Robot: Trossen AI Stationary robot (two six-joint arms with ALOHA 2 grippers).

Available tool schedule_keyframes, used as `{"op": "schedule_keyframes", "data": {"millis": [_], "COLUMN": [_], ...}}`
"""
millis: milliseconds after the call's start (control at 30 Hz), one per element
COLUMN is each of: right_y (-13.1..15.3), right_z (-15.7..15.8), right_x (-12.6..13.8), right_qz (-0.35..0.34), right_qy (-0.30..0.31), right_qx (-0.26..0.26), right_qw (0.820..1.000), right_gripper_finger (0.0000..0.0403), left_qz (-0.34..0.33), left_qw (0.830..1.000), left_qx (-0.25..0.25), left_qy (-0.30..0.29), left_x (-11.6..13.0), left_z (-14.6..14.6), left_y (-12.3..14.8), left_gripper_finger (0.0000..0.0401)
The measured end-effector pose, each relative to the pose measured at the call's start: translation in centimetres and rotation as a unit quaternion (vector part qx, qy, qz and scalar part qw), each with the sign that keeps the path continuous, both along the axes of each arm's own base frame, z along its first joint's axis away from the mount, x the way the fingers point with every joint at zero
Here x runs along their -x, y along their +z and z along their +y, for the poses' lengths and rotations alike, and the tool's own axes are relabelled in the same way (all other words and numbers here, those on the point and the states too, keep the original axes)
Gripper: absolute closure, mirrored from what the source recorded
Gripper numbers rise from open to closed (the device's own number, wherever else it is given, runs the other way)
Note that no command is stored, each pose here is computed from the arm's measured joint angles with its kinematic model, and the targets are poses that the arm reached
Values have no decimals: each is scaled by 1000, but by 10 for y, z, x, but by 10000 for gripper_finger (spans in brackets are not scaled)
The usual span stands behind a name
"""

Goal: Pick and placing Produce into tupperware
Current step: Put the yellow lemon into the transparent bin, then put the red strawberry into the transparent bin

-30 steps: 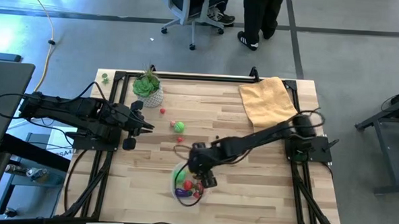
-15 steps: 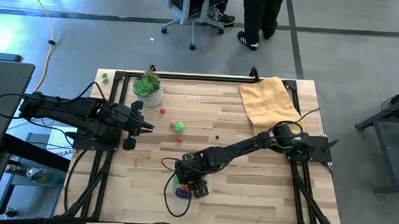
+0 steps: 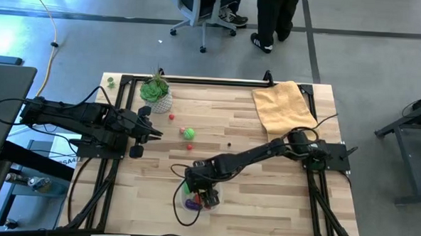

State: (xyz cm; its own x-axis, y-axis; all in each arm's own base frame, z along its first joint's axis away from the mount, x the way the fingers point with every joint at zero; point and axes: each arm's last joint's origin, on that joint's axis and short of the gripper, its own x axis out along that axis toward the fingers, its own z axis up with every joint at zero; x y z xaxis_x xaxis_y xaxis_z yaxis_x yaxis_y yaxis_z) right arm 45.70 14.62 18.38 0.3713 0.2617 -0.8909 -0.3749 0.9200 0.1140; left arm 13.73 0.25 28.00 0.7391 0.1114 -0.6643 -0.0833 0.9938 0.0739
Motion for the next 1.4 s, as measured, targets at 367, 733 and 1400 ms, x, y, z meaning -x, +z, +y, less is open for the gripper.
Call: {"op": "schedule_keyframes", "data": {"millis": [367,733,1400], "right_y": [9,77,15], "right_z": [-2,-50,-137], "right_x": [1,24,107], "right_qz": [-13,-35,164], "right_qy": [18,-2,-372], "right_qx": [-4,6,-68], "right_qw": [1000,999,911], "right_gripper_finger": [157,157,157], "left_qz": [0,0,0], "left_qw": [1000,1000,1000], "left_qx": [0,0,0], "left_qy": [0,0,0], "left_x": [0,0,0], "left_z": [0,0,0], "left_y": [0,0,0], "left_gripper_finger": [361,361,361]}}
